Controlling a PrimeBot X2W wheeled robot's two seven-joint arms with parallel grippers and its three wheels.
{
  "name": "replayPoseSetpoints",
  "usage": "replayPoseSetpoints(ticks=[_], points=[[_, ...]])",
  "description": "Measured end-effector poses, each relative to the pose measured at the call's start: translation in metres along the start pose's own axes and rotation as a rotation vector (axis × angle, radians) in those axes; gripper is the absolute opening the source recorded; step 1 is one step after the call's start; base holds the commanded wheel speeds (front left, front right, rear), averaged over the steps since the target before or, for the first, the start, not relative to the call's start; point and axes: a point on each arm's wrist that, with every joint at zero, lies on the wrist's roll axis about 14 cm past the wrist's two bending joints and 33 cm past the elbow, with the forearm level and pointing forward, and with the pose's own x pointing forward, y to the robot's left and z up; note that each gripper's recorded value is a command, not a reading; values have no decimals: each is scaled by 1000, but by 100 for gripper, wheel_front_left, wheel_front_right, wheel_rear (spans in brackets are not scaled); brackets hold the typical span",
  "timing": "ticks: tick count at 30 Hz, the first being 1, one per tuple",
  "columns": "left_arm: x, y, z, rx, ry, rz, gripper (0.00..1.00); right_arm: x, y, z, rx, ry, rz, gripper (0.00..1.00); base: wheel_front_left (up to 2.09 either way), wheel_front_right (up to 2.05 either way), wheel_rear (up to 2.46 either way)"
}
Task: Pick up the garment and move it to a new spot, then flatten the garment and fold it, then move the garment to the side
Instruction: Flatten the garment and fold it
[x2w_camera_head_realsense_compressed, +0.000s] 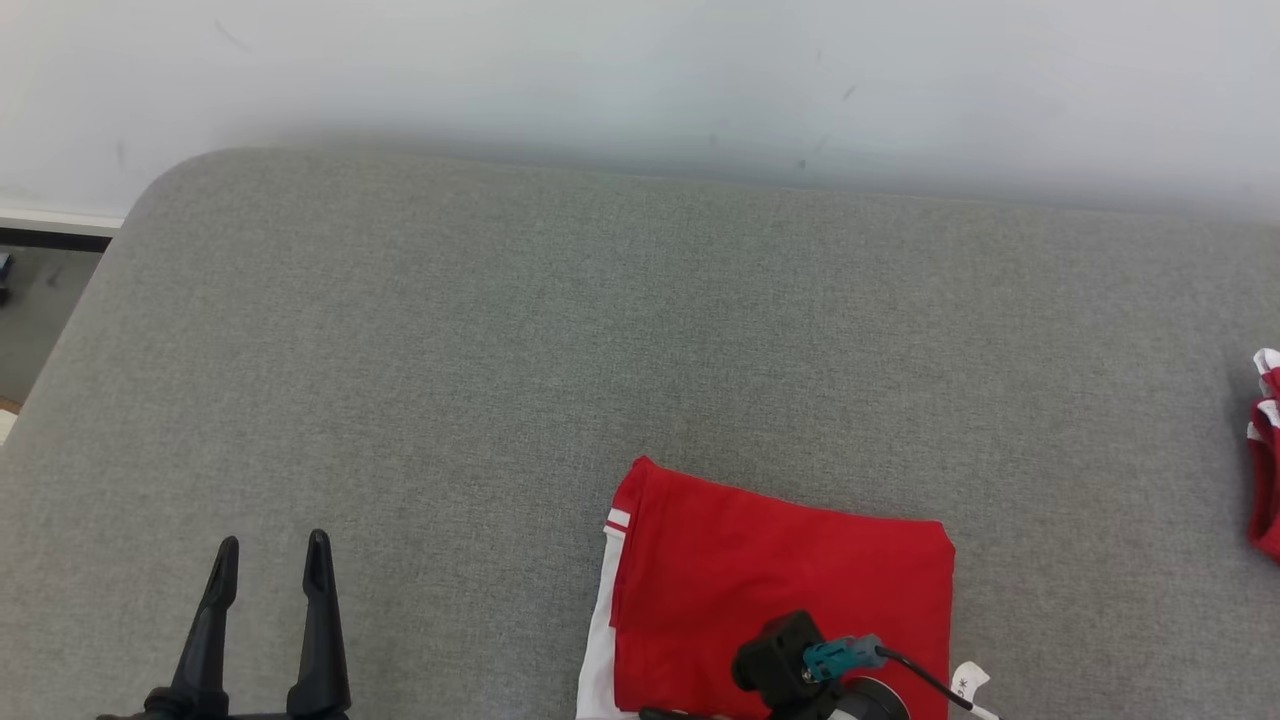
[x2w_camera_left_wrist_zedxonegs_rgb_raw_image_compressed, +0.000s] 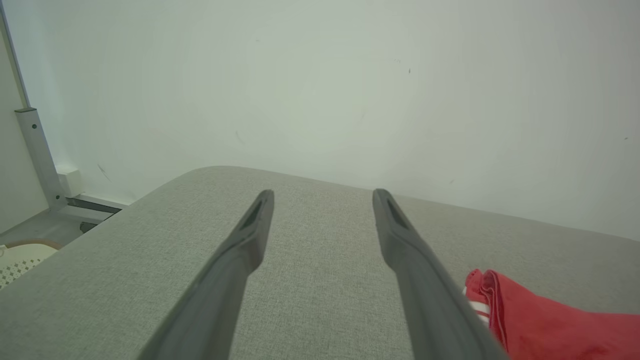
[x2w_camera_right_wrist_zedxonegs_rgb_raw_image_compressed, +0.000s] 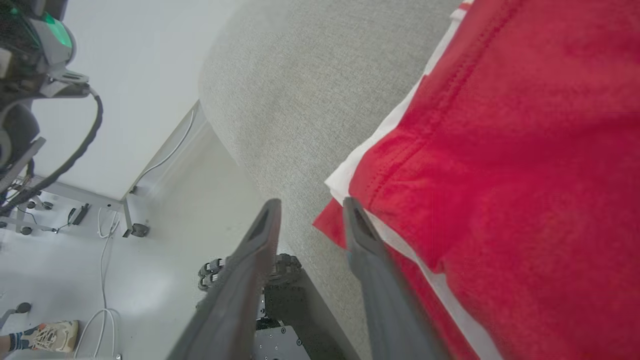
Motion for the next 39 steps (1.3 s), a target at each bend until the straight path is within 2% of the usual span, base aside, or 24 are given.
replayPoseSetpoints(ticks=[2, 3, 4, 5, 6, 7, 8, 9, 16, 22, 28, 32, 39], points=[[-1, 1, 1, 1, -2, 4, 100, -1, 3, 3, -4, 2, -3, 11, 0, 0, 0], [-1, 2, 1, 2, -2, 6, 100, -3, 3, 7, -8, -2, -10, 28, 0, 0, 0], [-2, 3, 2, 3, -3, 8, 100, -4, 4, 12, -16, -7, -15, 23, 0, 0, 0], [-2, 3, 2, 3, -4, 10, 100, -6, 5, 17, -18, -13, -19, 24, 0, 0, 0], [-2, 4, 2, 4, -4, 12, 100, -8, 6, 22, -25, -17, -22, 40, 0, 0, 0], [-3, 5, 2, 4, -4, 14, 100, -10, 8, 26, -27, -27, -26, 46, 0, 0, 0], [-3, 5, 2, 5, -4, 15, 100, -11, 10, 30, -31, -30, -28, 83, 0, 0, 0], [-3, 5, 2, 5, -4, 15, 100, -14, 10, 32, -36, -31, -36, 100, 0, 0, 0], [-2, 5, 0, 5, 2, 13, 100, -30, -8, 53, -36, -100, -133, 100, 0, 0, 0], [-3, 3, 3, 4, -7, 7, 100, -72, -58, 95, -33, -337, -350, 100, 0, 0, 0], [-2, -12, 0, -11, -1, -40, 100, -110, -94, 87, -36, -423, -541, 100, 0, 0, 0], [-1, -24, -5, -23, 13, -81, 100, -127, -106, 77, -33, -448, -616, 100, 0, 0, 0], [0, -32, -6, -33, 14, -106, 100, -157, -123, 68, -99, -539, -727, 100, 0, 0, 0]])
